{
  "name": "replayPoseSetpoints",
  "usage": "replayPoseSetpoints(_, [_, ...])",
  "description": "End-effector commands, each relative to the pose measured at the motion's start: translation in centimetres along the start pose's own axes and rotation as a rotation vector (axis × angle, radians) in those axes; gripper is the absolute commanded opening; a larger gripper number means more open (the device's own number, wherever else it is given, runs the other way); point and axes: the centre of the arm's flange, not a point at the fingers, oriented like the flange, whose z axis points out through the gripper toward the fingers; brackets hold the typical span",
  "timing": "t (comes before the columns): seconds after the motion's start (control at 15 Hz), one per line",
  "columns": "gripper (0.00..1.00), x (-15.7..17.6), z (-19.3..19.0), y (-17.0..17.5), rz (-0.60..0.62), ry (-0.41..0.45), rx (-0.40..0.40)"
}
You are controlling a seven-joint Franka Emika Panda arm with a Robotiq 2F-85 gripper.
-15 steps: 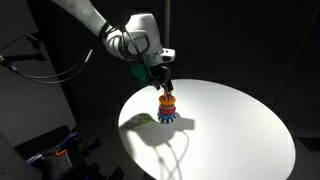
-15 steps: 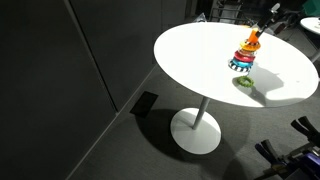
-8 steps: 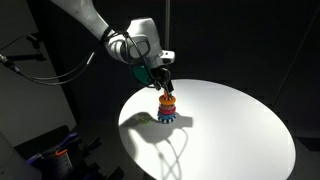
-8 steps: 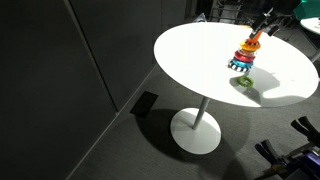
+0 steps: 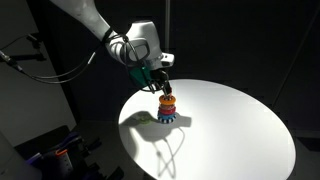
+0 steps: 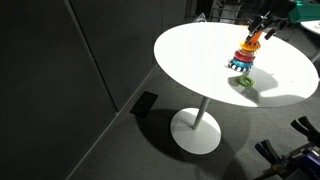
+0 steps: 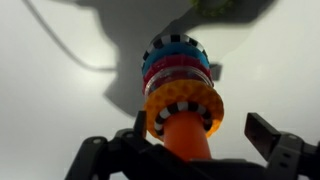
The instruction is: Put the small white and black right on the table
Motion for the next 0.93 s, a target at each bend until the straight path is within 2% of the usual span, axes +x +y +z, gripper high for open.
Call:
replayPoseSetpoints(0.0, [1.0, 0.9, 0.4, 0.4, 0.016, 0.01, 0.004])
replayPoseSetpoints(0.8, [1.0, 1.4, 1.8, 1.5, 0.035, 0.006, -0.011])
replayPoseSetpoints(0.87, [0.8, 1.4, 1.9, 1.5, 0.036, 0.007, -0.013])
